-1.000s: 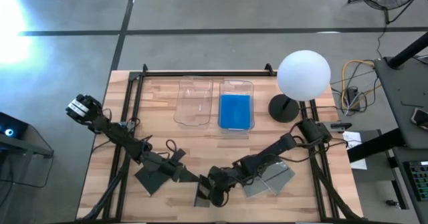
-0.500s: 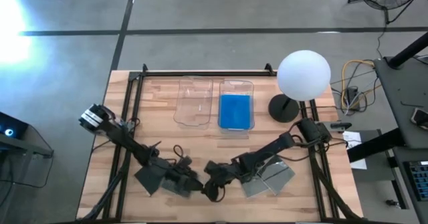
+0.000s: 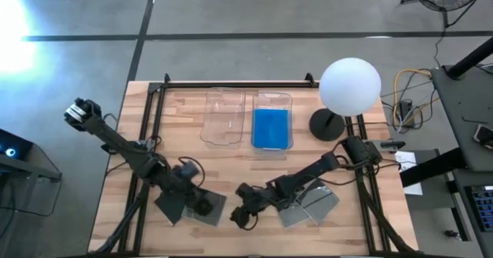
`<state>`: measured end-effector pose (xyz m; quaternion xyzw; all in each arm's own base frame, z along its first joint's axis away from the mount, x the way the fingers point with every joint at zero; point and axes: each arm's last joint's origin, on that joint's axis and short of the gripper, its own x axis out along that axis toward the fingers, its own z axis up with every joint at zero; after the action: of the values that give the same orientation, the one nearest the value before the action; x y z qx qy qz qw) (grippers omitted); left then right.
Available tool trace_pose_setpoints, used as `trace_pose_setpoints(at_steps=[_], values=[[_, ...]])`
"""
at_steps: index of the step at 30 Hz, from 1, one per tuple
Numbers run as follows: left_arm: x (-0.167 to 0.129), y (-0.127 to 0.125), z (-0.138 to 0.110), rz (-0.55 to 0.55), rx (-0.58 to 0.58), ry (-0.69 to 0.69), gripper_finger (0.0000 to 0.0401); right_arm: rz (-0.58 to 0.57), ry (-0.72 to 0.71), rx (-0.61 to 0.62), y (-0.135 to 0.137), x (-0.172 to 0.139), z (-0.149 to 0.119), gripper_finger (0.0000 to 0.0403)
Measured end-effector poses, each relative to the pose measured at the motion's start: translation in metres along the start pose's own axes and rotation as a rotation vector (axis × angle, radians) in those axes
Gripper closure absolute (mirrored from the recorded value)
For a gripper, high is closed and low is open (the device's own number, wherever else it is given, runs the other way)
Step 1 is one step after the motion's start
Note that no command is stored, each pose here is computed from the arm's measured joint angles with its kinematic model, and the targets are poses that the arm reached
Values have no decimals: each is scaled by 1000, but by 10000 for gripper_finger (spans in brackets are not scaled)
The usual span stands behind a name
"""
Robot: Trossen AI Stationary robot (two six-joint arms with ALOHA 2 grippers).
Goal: Pick & place jewel cases by type
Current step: Put the black cd case into the left transparent bin
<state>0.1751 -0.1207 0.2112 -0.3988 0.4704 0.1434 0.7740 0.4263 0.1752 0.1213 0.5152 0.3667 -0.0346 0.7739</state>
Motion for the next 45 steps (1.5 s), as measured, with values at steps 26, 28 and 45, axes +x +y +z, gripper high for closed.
trace_pose_setpoints(at_steps=[26, 28, 45], values=[[45, 52, -22, -48, -289, 124, 238, 54, -26, 174, -2, 24, 13, 174], [49, 52, -22, -76, -306, 117, 238, 52, -26, 182, -2, 25, 16, 174], [57, 24, -19, -391, -214, 77, 238, 4, 18, 113, -8, 27, 20, 174]])
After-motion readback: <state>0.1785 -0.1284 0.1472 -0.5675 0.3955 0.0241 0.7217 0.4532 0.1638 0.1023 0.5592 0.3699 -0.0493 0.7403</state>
